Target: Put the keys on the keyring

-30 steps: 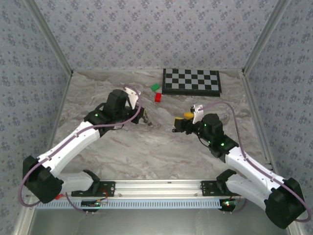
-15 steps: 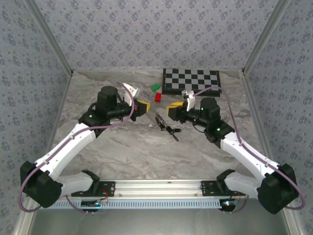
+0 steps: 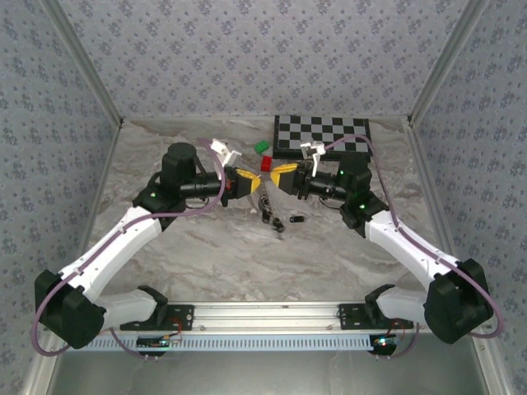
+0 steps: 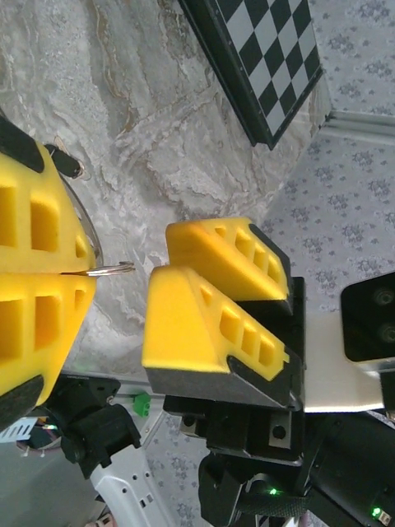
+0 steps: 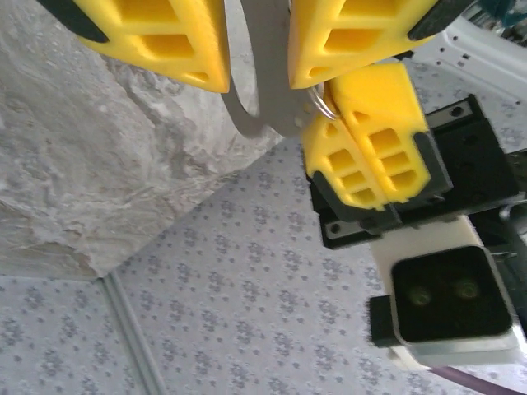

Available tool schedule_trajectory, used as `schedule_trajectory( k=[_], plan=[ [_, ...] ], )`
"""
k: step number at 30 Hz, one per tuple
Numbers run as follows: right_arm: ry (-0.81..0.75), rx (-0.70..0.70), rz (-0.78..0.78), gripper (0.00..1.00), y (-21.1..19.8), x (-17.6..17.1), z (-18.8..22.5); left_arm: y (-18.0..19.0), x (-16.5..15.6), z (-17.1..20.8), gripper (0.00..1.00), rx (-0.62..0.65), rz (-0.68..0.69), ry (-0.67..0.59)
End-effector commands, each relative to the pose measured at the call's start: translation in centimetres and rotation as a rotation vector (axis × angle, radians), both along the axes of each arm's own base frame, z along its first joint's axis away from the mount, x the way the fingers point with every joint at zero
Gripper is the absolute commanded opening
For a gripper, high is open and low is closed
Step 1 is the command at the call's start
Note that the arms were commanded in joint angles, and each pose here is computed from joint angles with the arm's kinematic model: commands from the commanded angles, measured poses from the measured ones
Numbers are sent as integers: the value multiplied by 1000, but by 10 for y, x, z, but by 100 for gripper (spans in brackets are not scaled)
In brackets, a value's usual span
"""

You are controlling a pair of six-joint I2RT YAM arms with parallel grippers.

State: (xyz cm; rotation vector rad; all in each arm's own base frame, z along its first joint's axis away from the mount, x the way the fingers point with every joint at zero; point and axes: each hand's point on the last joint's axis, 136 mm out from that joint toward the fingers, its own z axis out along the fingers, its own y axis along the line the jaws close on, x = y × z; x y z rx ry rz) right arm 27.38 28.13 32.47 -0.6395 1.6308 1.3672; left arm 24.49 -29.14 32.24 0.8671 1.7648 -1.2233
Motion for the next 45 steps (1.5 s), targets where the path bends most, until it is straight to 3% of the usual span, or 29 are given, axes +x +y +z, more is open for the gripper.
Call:
schedule_trajectory(
  k=[1, 16, 19, 29, 31, 37, 39, 45],
  plan=[
    [-62, 62, 88, 24, 4, -10, 28, -3, -4, 18, 0, -43, -51, -50],
    [-39, 55, 185, 30, 15, -15, 17, -5, -6, 18, 0, -46, -70, -42],
    [-34, 51, 179, 35, 16, -13, 15, -5, -7, 18, 0, -48, -75, -42],
    [-54, 43, 217, 11, 19, -23, 14, -6, -6, 17, 0, -46, -74, -35],
    [-65, 43, 217, 0, 19, -24, 16, -6, -6, 16, 0, -44, -74, -31],
    [-88, 51, 172, 0, 15, -25, 20, -6, -5, 18, 0, -69, -65, -16],
    [-93, 63, 143, 0, 12, -24, 23, -6, -4, 22, 23, -91, -56, -7],
    [-86, 109, 58, 0, 4, -18, 27, 3, -2, 41, 42, -191, 29, -22]
  ],
)
